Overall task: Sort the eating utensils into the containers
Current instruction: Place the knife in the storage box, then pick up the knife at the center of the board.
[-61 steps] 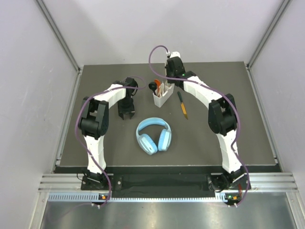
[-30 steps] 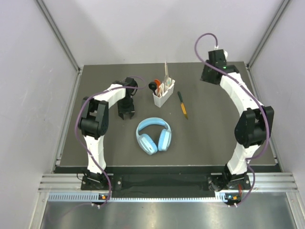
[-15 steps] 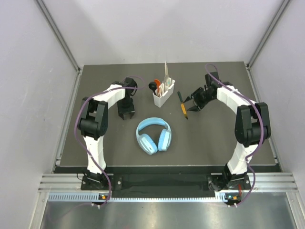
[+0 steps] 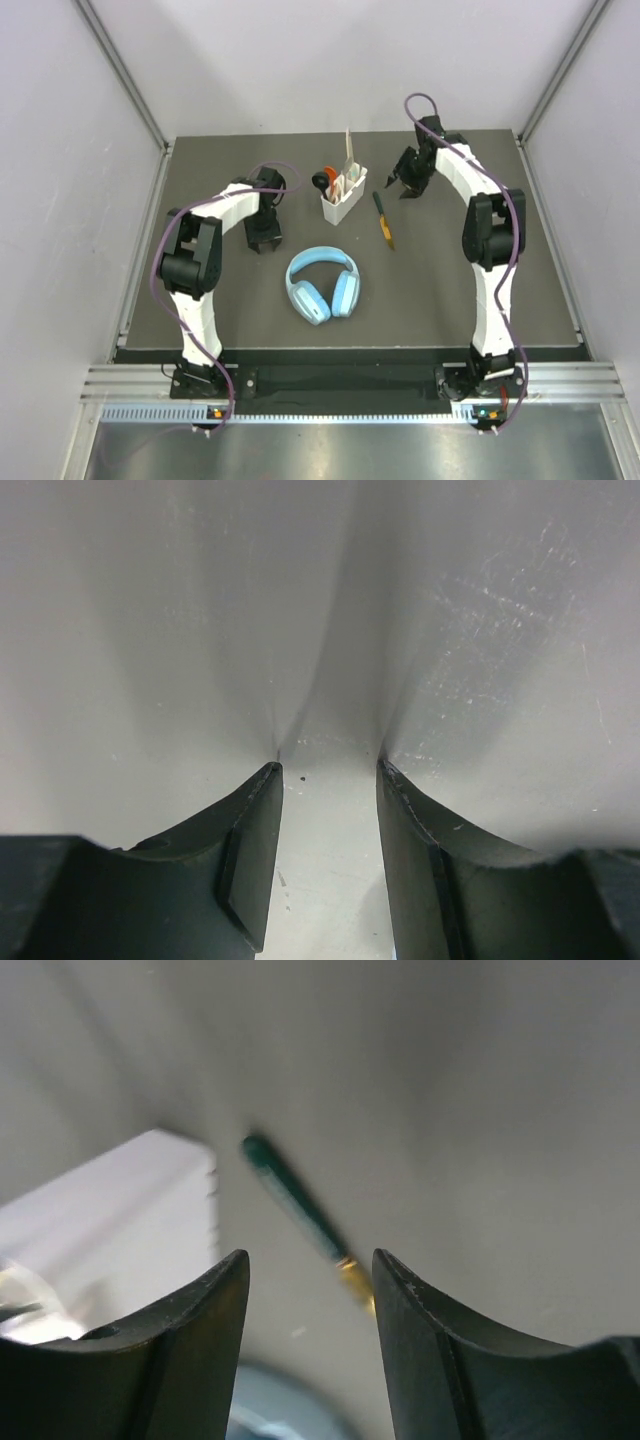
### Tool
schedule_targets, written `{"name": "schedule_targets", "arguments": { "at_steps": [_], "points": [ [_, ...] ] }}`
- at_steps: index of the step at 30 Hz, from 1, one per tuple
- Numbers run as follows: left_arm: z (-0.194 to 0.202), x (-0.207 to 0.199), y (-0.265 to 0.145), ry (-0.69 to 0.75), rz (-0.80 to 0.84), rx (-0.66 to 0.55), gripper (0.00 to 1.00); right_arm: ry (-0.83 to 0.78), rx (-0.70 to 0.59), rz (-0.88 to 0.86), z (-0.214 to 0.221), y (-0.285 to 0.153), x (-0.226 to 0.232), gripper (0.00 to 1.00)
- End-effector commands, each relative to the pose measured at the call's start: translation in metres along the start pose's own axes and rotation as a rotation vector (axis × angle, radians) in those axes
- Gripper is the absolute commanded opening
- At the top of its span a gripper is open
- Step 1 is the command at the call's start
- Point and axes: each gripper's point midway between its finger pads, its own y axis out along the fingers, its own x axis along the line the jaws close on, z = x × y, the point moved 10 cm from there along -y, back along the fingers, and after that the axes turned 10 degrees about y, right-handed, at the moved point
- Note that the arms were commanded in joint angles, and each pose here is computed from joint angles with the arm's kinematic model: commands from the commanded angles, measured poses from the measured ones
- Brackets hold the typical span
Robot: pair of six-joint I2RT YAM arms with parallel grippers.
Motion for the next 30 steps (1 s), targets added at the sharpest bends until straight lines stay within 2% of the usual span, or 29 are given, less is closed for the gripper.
{"name": "schedule_targets", "arguments": {
  "at_steps": [1, 9, 21, 30],
  "points": [
    [0.007, 0.002, 0.007, -0.003, -0.020, 0.031, 0.48, -0.354, -0.031, 0.231, 0.005, 0.008, -0.025, 0.52],
    [0.002, 0.001, 0.005, 0.011, -0.029, 0.034, 0.48, -0.440, -0.017, 0.294, 0.021, 0.020, -0.051, 0.52],
    [-0.001, 0.000, 0.002, 0.019, -0.035, 0.033, 0.48, -0.488, -0.049, 0.155, 0.027, 0.013, -0.010, 0.54],
    [0.006, 0.002, 0.005, 0.017, -0.045, 0.045, 0.48, -0.590, -0.091, 0.215, 0.037, 0.037, 0.007, 0.55]
  ]
}}
